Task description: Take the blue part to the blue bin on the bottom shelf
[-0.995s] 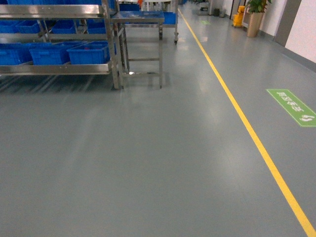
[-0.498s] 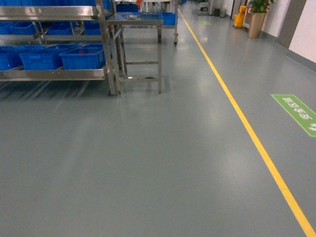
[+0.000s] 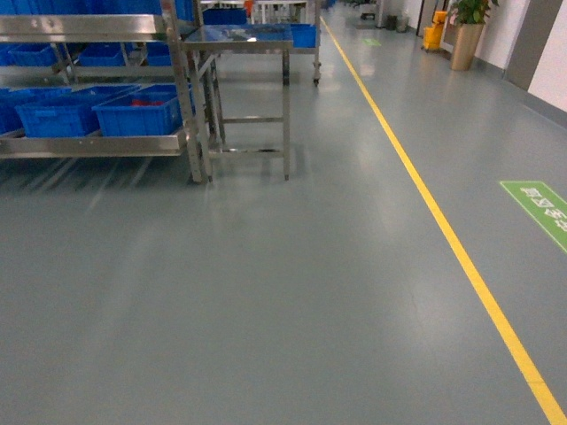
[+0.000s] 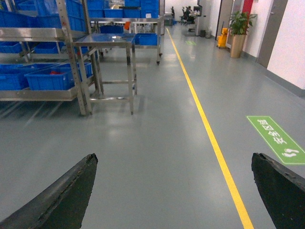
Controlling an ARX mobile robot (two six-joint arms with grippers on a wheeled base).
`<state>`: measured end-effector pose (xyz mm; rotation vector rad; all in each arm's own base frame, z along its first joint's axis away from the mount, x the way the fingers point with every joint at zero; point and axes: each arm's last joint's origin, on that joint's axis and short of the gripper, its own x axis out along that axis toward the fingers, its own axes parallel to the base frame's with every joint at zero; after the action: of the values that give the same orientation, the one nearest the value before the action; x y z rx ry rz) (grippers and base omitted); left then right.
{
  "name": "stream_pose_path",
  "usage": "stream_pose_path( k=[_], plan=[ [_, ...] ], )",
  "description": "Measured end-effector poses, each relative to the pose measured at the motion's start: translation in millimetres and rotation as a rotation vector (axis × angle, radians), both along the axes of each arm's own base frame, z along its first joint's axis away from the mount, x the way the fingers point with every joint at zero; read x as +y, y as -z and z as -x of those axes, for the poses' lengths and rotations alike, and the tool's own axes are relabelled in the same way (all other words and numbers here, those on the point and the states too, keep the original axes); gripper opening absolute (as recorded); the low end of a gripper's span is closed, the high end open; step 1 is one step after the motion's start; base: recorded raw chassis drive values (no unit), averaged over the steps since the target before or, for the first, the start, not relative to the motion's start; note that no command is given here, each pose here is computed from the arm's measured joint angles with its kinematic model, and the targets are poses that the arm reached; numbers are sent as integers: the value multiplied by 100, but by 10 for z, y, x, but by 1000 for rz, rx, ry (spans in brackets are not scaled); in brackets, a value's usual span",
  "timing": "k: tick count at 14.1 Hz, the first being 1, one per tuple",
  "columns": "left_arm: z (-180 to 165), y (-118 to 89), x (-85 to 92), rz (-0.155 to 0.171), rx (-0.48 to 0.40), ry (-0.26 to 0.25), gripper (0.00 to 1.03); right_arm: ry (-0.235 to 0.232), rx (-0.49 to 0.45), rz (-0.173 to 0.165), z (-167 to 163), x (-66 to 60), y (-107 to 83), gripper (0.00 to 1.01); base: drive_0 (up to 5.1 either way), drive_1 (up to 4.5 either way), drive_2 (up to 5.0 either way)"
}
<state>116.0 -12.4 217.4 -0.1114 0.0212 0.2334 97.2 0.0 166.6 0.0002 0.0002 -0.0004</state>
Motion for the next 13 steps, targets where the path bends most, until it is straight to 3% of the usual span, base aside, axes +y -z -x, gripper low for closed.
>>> stream_pose_path(
  k=[13],
  plan=[
    [0,-3,0,1,-3,0,43,0,-5,0,0,0,-5,98,-2,424,-428]
  ],
)
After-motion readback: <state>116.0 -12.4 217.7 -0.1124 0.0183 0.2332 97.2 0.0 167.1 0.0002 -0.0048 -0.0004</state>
